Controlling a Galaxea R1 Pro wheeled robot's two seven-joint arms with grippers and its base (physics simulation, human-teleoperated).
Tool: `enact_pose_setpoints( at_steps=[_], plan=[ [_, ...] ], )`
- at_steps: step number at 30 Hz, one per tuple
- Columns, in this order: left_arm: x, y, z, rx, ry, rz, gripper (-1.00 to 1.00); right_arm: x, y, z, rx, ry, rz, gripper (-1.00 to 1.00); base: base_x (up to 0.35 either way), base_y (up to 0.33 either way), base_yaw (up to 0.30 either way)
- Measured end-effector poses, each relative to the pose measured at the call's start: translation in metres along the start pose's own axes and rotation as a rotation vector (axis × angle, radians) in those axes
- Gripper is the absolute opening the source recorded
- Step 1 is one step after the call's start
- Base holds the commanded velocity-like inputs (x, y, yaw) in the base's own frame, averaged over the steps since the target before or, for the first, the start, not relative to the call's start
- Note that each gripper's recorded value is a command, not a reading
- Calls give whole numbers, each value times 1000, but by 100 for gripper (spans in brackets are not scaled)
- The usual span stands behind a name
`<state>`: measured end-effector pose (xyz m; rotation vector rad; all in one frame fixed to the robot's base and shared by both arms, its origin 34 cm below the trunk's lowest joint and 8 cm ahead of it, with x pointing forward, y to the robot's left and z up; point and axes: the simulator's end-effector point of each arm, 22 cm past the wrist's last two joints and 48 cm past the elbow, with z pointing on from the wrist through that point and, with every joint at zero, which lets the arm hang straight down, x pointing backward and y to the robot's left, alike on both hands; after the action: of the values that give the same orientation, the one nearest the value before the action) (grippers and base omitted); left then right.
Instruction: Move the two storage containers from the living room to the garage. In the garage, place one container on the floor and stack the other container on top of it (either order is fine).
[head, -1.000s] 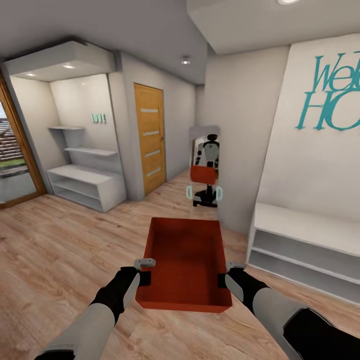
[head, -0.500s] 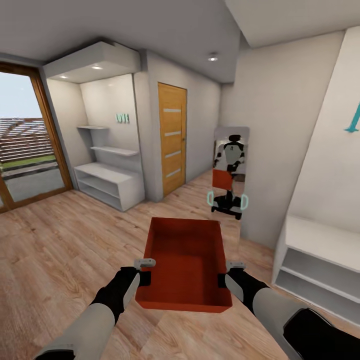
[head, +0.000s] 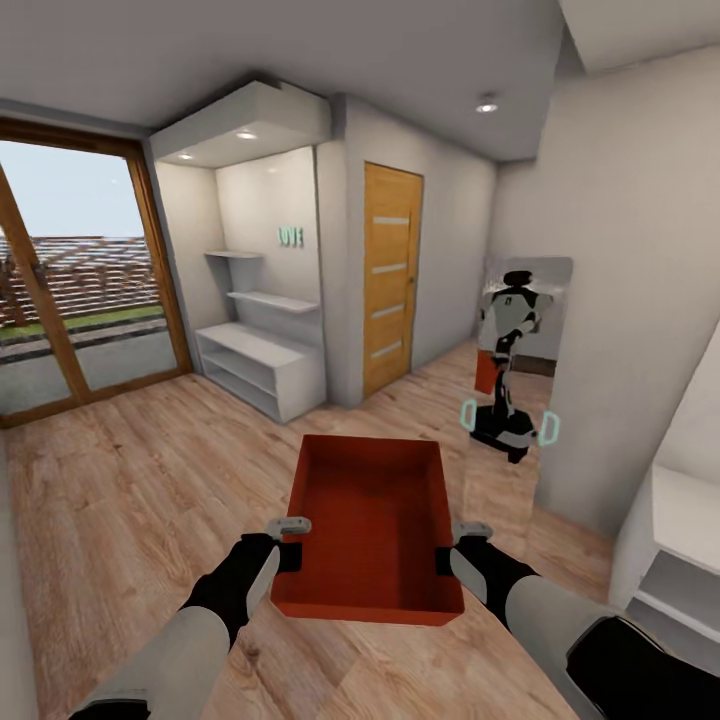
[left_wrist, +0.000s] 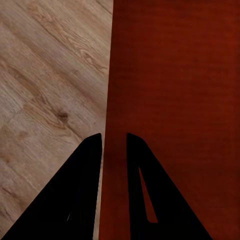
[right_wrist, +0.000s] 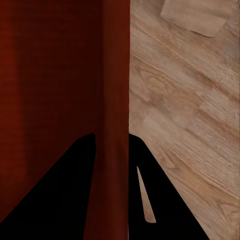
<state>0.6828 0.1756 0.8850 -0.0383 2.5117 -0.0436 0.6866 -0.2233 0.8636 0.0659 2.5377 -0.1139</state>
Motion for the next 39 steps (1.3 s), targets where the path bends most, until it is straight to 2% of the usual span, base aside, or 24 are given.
enact_pose_setpoints(
  at_steps=[29, 39],
  plan=[
    [0, 0, 0, 0, 0, 0, -100, 0, 0, 0, 1, 1, 0, -100, 322, 0, 4],
    [0, 0, 0, 0, 0, 0, -100, 0, 0, 0, 0, 0, 0, -100, 322, 0, 217]
  ],
)
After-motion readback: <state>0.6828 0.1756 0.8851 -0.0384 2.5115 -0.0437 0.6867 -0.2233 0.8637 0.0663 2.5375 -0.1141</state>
